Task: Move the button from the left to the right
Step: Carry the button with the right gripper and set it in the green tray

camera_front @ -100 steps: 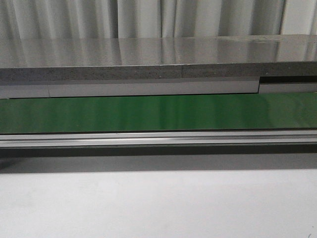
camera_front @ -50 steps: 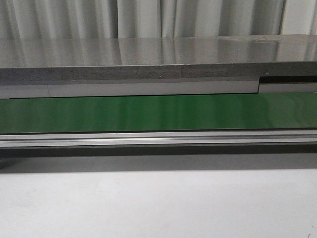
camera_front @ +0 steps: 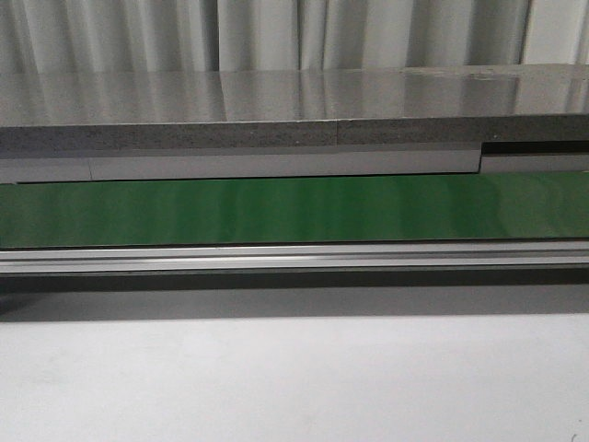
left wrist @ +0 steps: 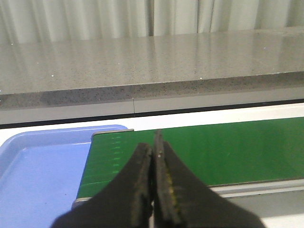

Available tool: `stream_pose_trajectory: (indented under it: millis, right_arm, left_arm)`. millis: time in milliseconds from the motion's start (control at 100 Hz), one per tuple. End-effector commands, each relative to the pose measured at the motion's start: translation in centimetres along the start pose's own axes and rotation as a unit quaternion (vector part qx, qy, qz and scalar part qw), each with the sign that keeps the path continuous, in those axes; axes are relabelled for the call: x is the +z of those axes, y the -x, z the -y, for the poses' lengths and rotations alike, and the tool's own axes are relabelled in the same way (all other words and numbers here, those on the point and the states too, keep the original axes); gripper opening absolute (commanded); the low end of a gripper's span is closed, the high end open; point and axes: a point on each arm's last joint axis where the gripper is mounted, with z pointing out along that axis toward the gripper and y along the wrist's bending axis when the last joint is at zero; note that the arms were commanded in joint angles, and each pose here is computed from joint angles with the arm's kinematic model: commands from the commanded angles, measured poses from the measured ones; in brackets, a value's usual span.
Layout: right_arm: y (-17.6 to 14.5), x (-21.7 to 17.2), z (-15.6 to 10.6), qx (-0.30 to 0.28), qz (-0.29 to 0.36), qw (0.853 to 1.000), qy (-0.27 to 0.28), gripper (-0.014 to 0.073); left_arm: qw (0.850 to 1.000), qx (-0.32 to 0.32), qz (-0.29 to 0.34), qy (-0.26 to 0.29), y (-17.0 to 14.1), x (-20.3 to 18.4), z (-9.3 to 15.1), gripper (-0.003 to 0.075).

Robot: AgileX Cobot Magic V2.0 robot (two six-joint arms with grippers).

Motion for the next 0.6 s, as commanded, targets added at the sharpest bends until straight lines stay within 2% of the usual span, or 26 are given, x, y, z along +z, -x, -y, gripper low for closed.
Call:
stream_pose_trajectory:
  millis: [0,280,410,590]
  right_arm:
    - [1.6,-2.2,0.8,-0.006,0.050,0.998,-0.030,0.0461]
    - [2.4,-4.8,0.9,0.002,0.087,0.995,-0.047,0.0457]
    - [3.2,-7.3,0.6,0.036,0.131,0.990,-0.046,0.0457]
    - [4.0,-10.7,-0.1,0.100,0.191,0.976,-0.017,0.0457]
  left_arm:
    - [0.999,-0.004,0.039,0.012,1.4,-0.1,-0.3,-0.0019]
    - [0.999,-0.004,0.039,0.012,1.4,-0.1,-0.3,-0.0019]
    - [0.999,-0.004,0.039,0.012,1.4,-0.1,-0.3,-0.0019]
    - [0.999,-0.004,0.039,0.012,1.4,-0.1,-0.3,-0.0019]
